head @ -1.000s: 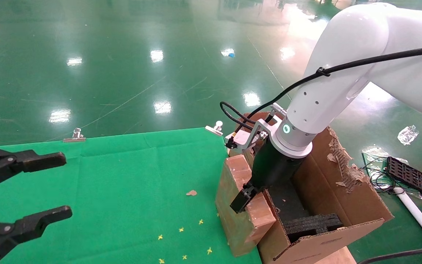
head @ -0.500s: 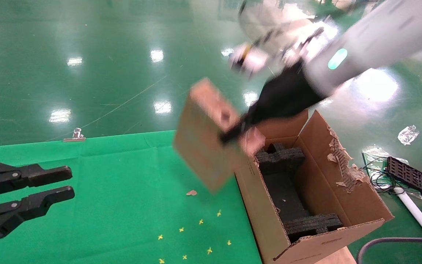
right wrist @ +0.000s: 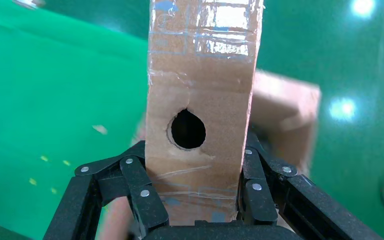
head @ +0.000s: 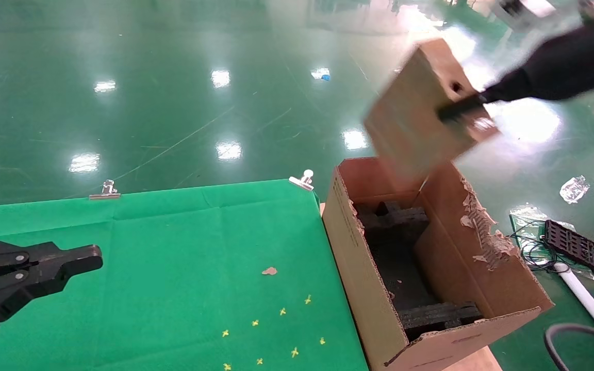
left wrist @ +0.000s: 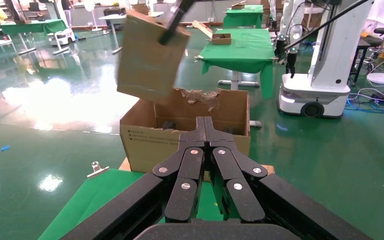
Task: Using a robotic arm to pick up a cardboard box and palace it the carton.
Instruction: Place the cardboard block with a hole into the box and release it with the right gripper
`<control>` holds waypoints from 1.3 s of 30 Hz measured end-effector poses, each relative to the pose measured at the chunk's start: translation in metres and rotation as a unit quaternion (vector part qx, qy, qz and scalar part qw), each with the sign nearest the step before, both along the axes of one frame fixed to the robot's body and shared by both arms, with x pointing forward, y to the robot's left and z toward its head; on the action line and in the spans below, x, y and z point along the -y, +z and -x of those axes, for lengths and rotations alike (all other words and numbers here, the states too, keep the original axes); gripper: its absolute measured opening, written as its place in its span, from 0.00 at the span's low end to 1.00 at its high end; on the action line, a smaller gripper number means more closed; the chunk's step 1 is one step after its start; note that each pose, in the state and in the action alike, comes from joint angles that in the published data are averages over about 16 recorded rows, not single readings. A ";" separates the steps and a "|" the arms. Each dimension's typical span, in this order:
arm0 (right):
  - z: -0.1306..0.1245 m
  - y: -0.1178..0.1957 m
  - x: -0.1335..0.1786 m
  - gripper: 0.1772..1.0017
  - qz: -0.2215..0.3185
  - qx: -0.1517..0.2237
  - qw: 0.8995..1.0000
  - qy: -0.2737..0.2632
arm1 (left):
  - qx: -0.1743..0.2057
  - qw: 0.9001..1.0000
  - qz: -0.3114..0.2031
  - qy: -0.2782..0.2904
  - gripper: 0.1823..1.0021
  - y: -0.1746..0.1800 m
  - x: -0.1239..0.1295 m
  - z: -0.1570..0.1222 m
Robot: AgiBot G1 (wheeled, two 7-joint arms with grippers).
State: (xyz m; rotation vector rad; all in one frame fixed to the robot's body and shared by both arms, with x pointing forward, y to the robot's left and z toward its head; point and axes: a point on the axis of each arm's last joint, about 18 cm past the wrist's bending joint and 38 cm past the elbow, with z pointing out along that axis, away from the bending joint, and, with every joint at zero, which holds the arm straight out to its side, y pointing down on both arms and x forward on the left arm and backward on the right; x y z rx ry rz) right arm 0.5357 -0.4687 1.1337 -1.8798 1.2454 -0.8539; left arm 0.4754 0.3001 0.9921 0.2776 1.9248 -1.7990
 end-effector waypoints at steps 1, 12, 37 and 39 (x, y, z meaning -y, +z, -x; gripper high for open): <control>0.001 -0.006 0.008 0.18 -0.002 -0.008 1.000 -0.010 | 0.000 1.000 0.000 0.000 0.03 0.000 0.000 0.000; -0.004 -0.073 0.062 0.17 -0.026 -0.092 0.991 -0.092 | 0.000 1.000 0.000 0.000 0.01 0.000 0.000 0.000; -0.061 -0.184 0.077 0.17 -0.006 -0.179 0.968 -0.173 | 0.000 1.000 0.000 0.000 0.34 0.000 0.000 0.000; -0.065 -0.193 0.076 0.17 -0.003 -0.182 0.968 -0.175 | 0.000 1.000 0.000 0.000 0.41 0.000 0.000 0.000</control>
